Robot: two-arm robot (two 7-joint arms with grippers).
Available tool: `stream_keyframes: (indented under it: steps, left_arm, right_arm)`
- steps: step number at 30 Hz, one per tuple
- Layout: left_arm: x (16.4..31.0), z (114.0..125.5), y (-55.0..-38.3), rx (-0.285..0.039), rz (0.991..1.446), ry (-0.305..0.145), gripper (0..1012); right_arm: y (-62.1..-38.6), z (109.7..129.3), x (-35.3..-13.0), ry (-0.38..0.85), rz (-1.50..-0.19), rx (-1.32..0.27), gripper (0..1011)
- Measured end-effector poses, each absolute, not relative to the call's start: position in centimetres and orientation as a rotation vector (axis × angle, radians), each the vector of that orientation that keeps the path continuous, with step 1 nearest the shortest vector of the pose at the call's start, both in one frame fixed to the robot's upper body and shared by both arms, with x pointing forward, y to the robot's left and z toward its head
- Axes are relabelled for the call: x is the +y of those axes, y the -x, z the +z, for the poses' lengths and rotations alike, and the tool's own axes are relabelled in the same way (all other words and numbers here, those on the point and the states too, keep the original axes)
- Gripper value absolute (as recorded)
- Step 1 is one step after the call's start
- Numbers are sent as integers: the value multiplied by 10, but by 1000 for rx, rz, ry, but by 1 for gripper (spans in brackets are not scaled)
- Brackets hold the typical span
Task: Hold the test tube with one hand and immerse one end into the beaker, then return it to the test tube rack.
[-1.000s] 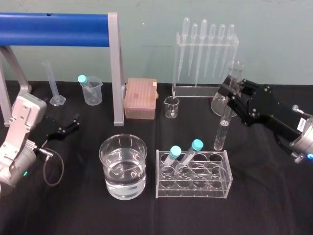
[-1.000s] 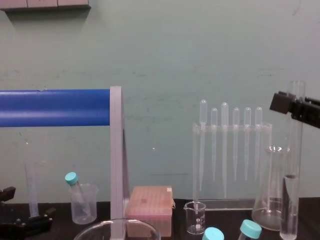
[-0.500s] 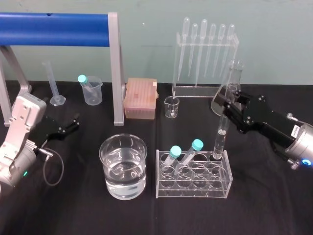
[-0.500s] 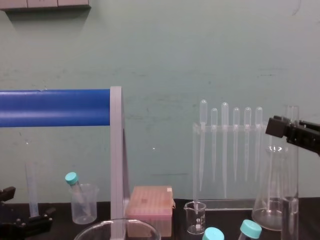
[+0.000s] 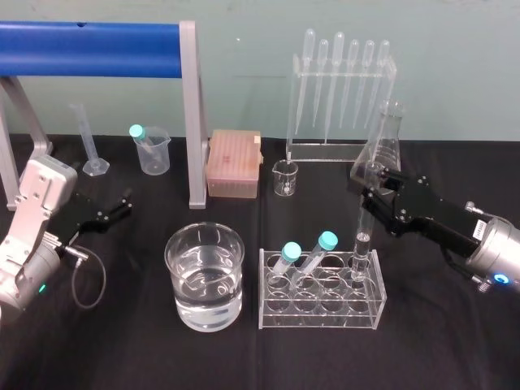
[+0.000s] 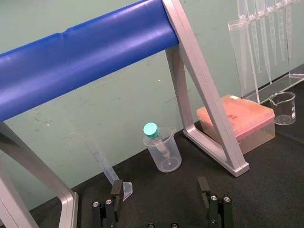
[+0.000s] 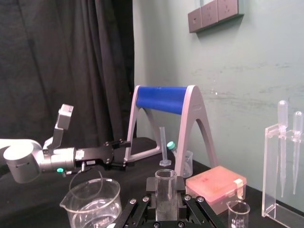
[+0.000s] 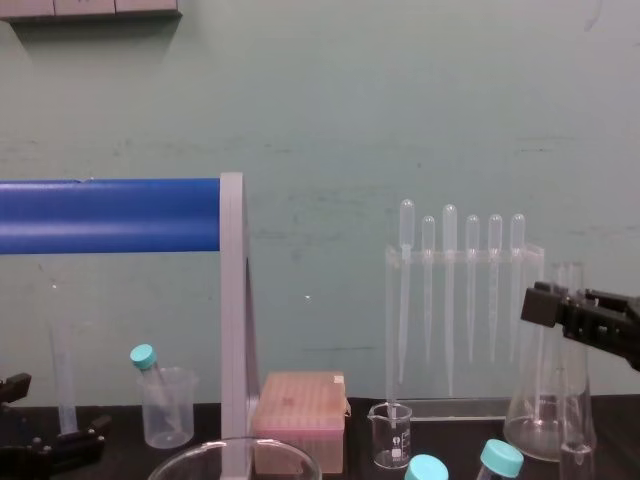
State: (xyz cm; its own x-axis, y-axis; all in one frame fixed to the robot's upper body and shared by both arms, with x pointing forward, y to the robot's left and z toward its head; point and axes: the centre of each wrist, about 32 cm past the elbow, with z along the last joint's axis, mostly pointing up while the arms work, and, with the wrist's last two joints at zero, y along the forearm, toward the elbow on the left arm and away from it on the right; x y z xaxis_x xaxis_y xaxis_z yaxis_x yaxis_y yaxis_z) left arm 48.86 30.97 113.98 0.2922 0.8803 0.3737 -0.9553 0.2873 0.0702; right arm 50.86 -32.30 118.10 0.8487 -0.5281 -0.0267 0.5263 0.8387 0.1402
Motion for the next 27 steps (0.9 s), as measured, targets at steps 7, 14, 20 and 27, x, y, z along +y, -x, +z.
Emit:
stream_keyframes:
  steps: [7, 14, 20, 27]
  left_arm:
    - [310, 1140, -489, -285, 1248, -304, 1000]
    - [310, 1140, -489, -285, 1248, -304, 1000]
    - [310, 1140, -489, -285, 1248, -304, 1000]
    - [310, 1140, -489, -285, 1248, -304, 1000]
  right_arm:
    - [-512, 1176, -324, -119, -538, -13, 242]
    - [-516, 1171, -324, -113, -532, -10, 242]
    - [-521, 1165, -323, -109, -523, 0, 242]
    - [-527, 1160, -320, -100, -515, 10, 242]
